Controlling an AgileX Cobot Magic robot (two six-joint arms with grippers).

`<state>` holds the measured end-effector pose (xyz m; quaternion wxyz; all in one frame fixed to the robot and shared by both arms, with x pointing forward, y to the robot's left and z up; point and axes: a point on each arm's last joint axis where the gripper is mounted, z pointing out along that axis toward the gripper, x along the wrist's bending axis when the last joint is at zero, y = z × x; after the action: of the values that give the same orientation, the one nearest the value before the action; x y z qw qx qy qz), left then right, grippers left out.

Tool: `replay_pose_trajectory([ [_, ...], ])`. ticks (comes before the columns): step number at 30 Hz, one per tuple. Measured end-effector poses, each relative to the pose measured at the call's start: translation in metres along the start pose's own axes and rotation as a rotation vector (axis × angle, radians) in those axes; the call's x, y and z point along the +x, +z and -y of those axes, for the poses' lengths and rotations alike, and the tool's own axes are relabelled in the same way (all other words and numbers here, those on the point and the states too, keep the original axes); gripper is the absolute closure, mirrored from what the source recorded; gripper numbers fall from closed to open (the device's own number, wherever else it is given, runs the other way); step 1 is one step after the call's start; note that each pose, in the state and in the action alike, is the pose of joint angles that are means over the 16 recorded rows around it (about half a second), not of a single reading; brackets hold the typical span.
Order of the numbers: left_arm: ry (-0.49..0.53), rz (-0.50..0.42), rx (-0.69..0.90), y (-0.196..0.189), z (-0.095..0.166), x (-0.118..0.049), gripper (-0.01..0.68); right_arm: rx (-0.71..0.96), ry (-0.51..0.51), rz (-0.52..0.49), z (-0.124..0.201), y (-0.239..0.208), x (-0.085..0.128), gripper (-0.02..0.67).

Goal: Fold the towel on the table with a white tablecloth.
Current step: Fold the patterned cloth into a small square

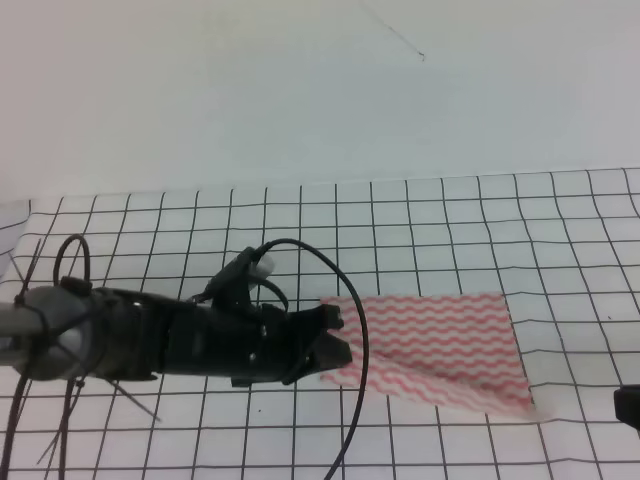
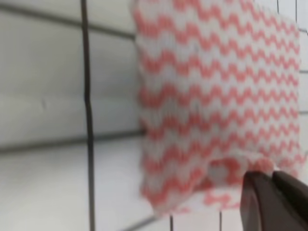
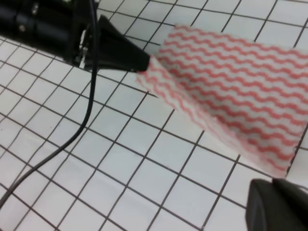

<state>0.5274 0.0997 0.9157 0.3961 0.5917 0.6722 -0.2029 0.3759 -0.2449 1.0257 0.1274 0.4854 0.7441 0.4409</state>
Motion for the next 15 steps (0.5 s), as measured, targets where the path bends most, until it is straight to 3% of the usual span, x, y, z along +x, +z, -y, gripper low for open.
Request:
replay_pose_trajectory([
  [15, 0.020, 0.051, -0.007, 0.031, -0.032, -0.005, 0.673, 0.009, -0.009, -0.007, 0.001, 0.001, 0.000, 0.641],
])
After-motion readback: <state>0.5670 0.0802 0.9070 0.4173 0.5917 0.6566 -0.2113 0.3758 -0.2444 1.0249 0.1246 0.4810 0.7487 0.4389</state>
